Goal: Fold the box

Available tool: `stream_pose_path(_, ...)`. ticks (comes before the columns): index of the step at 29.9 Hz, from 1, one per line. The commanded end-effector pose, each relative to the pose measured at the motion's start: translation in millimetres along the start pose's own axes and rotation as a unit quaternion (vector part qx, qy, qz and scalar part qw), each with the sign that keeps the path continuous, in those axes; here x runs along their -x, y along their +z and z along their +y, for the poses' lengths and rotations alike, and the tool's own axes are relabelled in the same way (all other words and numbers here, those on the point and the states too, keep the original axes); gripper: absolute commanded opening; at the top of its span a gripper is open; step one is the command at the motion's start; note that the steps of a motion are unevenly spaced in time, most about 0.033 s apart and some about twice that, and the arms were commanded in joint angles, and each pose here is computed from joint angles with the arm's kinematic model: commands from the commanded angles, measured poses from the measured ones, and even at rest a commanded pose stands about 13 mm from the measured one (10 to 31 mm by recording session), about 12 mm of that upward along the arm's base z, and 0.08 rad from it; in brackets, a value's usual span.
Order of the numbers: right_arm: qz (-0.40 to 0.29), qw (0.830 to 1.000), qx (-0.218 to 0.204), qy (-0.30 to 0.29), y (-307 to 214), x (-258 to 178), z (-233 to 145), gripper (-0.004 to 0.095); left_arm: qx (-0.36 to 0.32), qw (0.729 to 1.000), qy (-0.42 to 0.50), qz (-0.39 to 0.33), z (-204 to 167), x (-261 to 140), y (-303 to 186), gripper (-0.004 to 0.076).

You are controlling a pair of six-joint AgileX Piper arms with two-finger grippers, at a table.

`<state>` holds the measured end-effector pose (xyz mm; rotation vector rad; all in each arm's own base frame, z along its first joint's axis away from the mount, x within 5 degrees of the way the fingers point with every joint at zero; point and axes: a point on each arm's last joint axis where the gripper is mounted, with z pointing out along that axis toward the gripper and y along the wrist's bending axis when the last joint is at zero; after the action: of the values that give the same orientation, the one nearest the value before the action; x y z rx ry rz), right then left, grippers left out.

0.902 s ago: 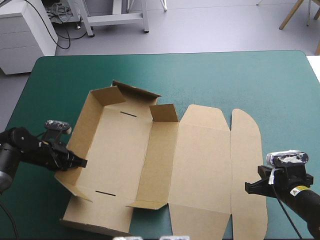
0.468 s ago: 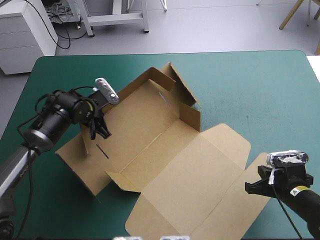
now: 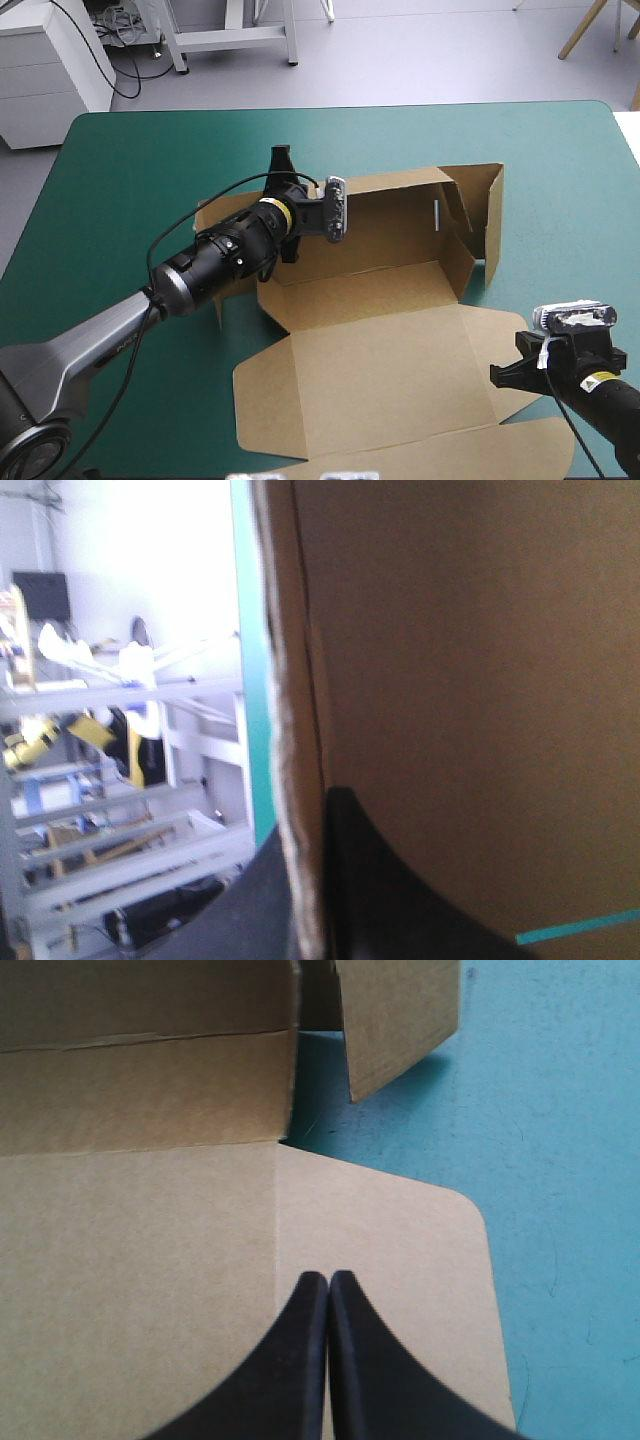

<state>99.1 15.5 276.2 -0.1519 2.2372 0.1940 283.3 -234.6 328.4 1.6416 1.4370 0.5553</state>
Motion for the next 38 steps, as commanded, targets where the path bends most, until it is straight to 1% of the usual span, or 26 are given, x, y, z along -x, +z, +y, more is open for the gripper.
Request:
stream_pose_path(1,-0.04,0.999,-0.005,0.002,-5,13,0,-0.0019,0.063,0.994,0.051,-0.076,14,30,-25,-0.001)
stream_pose_path(6,-0.04,0.999,-0.005,0.002,-5,13,0,-0.0019,0.079,0.987,0.101,-0.093,5,51,-34,-0.001)
stream_pose_path(11,-0.041,0.999,-0.007,0.0,-5,13,-1,-0.0019,0.106,0.988,0.083,-0.079,1,63,-40,-0.001)
stream_pose_path(17,-0.041,0.999,-0.009,-0.002,-5,13,-1,-0.0019,0.168,0.983,0.067,-0.036,-5,73,-34,-0.001)
stream_pose_path(21,-0.041,0.999,-0.009,-0.002,-5,13,-1,-0.0019,0.201,0.977,0.067,-0.03,-17,79,-26,-0.001)
stream_pose_path(27,-0.042,0.999,-0.009,-0.002,-5,13,-1,-0.0019,0.193,0.977,0.088,-0.008,-41,68,-17,-0.001)
stream_pose_path(32,-0.049,0.999,-0.015,-0.001,-3,12,-2,-0.0012,0.194,0.979,0.067,0.017,-48,60,-14,-0.001)
stream_pose_path(34,-0.06,0.998,-0.021,0.013,0,11,-4,0.0021,0.194,0.979,0.065,0.018,-47,60,-14,-0.001)
stream_pose_path(36,-0.074,0.997,-0.029,0.02,5,8,-7,0.0103,0.194,0.979,0.065,0.018,-47,60,-14,-0.001)
stream_pose_path(38,-0.082,0.996,-0.035,0.029,8,6,-8,0.0256,0.194,0.979,0.065,0.017,-47,60,-14,-0.001)
